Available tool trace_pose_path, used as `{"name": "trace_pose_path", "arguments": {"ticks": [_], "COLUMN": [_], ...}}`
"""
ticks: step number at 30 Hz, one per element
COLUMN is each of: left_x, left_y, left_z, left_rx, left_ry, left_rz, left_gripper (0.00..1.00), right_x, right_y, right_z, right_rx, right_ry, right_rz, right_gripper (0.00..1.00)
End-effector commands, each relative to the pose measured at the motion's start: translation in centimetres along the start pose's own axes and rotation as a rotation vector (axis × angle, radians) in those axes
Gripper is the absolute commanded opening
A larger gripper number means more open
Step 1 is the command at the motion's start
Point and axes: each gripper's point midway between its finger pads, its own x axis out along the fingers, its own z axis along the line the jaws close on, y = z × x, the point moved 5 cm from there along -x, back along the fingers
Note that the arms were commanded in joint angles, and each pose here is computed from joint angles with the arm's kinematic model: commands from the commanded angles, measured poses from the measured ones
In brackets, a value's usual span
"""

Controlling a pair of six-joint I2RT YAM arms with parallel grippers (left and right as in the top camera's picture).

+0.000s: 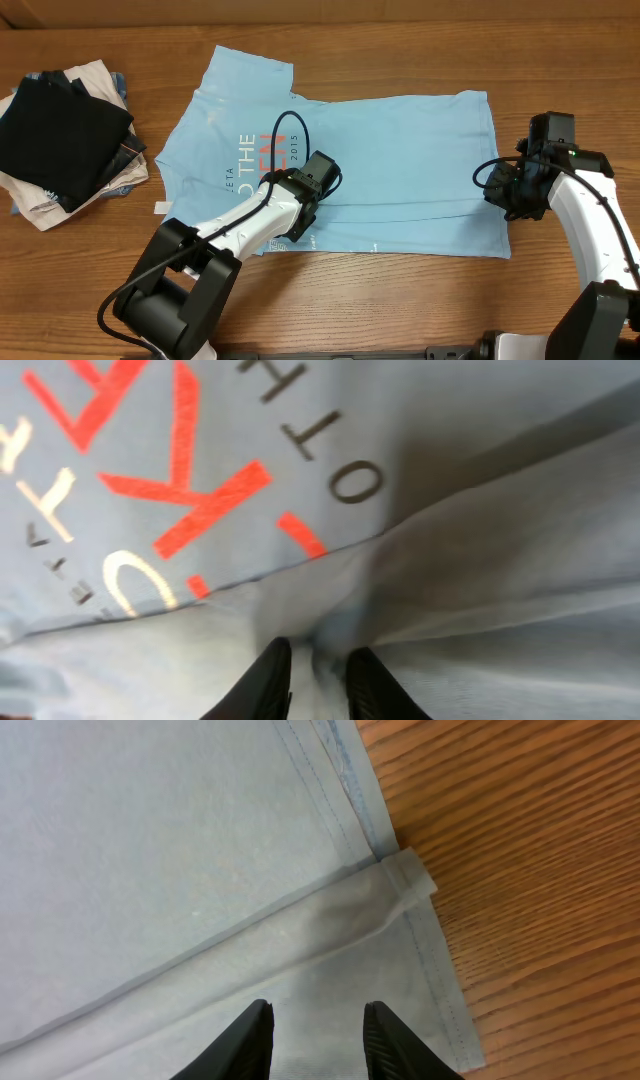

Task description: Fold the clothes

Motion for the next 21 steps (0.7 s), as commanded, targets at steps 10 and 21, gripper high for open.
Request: {"name": "trace_pose_path", "arguments": {"ticks": [10, 21], "left_x": [0.1, 0.1], "left_y": [-0.4, -1.8], "left_z": [0.8, 1.2], "left_rx": [-0.037, -0.129], "left_ry": [-0.066, -0.07], "left_rz": [-0.003, -0.076], "left_gripper": [0.07, 0.04], "right_x": [-0.5, -0.5], "right_y": [-0.4, -0.4], "right_z": [0.1, 0.1], "right_rx": [-0.007, -0.007], "right_ry": [0.002, 0.002], "right_rz": [-0.022, -0.023], "right_gripper": [0.33, 0.34]}}
